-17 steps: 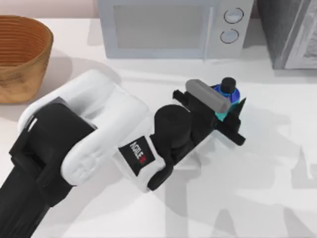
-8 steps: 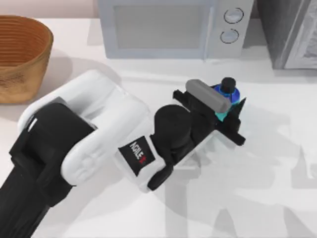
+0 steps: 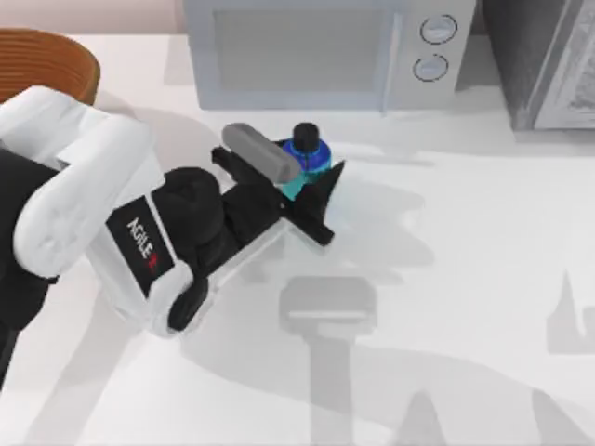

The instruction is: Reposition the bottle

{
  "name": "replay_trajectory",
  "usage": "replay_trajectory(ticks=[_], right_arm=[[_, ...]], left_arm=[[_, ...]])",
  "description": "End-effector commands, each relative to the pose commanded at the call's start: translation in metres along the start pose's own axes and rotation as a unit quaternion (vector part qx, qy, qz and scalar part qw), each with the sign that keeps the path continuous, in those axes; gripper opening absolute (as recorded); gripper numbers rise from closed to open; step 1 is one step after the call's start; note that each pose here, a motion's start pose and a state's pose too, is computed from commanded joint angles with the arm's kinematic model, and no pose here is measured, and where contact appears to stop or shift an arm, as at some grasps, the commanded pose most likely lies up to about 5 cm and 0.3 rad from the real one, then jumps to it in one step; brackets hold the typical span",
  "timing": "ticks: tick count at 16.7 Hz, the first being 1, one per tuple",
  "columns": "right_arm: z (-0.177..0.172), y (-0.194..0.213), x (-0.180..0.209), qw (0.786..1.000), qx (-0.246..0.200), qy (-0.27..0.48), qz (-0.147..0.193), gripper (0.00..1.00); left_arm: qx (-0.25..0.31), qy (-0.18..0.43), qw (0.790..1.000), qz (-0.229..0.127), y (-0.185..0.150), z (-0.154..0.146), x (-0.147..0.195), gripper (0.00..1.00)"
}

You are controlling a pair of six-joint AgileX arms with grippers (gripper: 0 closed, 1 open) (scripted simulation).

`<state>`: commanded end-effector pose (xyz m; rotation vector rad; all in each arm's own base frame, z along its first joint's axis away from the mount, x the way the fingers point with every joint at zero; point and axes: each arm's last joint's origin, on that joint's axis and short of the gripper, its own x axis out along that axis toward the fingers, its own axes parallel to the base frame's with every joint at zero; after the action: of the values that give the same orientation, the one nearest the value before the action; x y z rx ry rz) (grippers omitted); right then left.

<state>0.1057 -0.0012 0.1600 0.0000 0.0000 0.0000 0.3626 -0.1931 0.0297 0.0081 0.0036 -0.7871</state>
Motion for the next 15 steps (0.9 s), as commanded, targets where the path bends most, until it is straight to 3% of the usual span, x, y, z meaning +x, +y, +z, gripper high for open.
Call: replay_trajectory(ticks=[5,9,12,15], right_arm=[[0.0,0.0,0.0,1.0,0.0,0.0,0.0,1.0],[0.0,0.0,0.0,1.0,0.0,0.0,0.0,1.0],[0.0,0.0,0.0,1.0,0.0,0.0,0.0,1.0],[0.0,0.0,0.0,1.0,0.0,0.0,0.0,1.0]], left_arm=[[0.0,0.001,1.0,0.003,0.076,0.012,-0.097,0.0],[0.0,0.0,1.0,0.007,0.1,0.022,-0.171,0.0],[0.001,-0.001,1.0,0.008,0.104,0.027,-0.201,0.0],[0.001,-0.001,1.0,0.008,0.104,0.028,-0.204,0.0]])
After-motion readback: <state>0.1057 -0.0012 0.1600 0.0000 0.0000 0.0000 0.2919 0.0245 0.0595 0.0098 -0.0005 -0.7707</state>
